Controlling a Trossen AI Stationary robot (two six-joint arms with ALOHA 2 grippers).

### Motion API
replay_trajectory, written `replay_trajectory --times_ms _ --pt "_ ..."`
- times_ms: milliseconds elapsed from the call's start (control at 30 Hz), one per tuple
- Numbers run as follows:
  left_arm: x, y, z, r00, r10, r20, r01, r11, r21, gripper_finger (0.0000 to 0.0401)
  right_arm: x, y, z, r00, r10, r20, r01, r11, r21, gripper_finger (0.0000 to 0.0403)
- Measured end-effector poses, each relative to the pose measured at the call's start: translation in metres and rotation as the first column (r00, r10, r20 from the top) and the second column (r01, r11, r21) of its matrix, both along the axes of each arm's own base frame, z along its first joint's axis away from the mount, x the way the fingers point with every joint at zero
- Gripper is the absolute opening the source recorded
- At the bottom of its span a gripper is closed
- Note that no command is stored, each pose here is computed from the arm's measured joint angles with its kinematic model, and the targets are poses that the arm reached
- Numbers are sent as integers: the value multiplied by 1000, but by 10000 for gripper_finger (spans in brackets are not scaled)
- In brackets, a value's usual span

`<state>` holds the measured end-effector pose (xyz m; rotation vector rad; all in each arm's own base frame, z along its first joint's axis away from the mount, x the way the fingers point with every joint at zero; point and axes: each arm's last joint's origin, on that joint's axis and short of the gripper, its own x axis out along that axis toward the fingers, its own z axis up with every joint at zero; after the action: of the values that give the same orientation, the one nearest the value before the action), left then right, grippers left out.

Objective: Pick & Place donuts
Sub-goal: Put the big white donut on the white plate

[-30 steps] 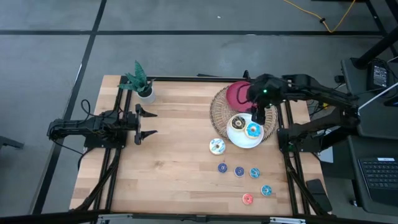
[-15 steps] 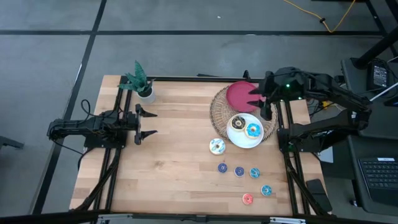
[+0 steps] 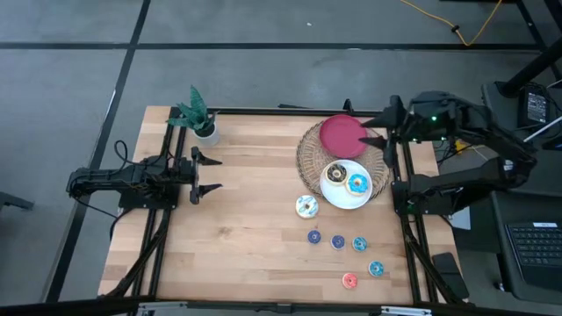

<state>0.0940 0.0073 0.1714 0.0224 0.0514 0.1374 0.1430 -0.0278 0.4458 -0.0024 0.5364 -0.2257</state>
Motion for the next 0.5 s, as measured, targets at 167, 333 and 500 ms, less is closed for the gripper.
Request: replay_trajectory --times_ms 167,333,500 --pt "0 0 0 1000 0 0 0 1000 0 353 -5 1 5 999 1 52 0 1000 -10 202" --pt "0 0 0 1000 0 0 0 1000 0 353 -6 1 10 994 1 107 1 1000 -20 202" --pt "0 0 0 1000 0 0 0 1000 0 353 -5 1 14 989 2 149 2 1000 -26 202"
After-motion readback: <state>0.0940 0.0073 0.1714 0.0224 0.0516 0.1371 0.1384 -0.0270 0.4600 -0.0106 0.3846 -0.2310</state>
